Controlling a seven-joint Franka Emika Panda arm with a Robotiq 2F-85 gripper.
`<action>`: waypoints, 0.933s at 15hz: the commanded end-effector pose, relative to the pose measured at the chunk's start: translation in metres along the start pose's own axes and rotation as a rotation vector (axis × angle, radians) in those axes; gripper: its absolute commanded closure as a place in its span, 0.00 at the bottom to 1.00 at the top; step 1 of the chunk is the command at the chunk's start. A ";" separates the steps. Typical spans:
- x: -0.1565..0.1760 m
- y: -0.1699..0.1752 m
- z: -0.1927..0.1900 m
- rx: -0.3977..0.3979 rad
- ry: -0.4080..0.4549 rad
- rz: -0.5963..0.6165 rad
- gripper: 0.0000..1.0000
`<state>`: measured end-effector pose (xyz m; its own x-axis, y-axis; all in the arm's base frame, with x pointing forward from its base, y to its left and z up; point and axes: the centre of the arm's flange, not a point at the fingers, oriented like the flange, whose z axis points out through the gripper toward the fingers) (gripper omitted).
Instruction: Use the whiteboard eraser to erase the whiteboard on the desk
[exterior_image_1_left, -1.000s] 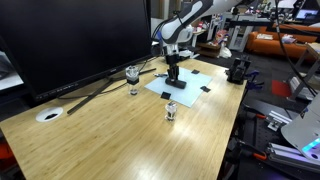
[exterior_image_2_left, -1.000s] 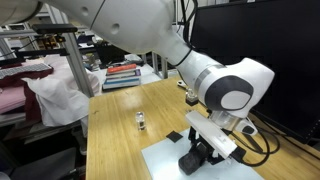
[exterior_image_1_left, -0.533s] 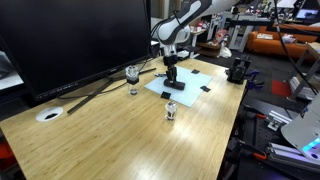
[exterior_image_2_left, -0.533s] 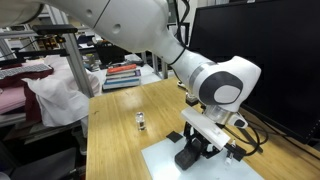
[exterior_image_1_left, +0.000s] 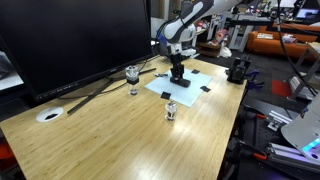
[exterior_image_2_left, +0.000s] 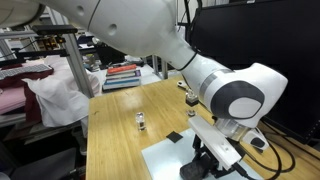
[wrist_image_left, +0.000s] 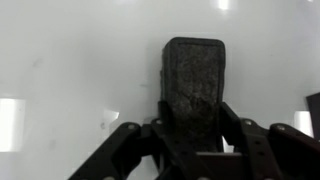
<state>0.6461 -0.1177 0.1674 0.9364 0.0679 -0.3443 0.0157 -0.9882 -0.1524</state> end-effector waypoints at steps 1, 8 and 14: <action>-0.009 0.017 0.004 0.022 0.012 0.119 0.74; -0.018 0.037 0.005 0.201 0.055 0.352 0.74; -0.022 0.040 0.002 0.235 0.063 0.517 0.74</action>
<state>0.6343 -0.1624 0.1636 0.8514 -0.3587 -0.3826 -0.4554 -0.8675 -0.2001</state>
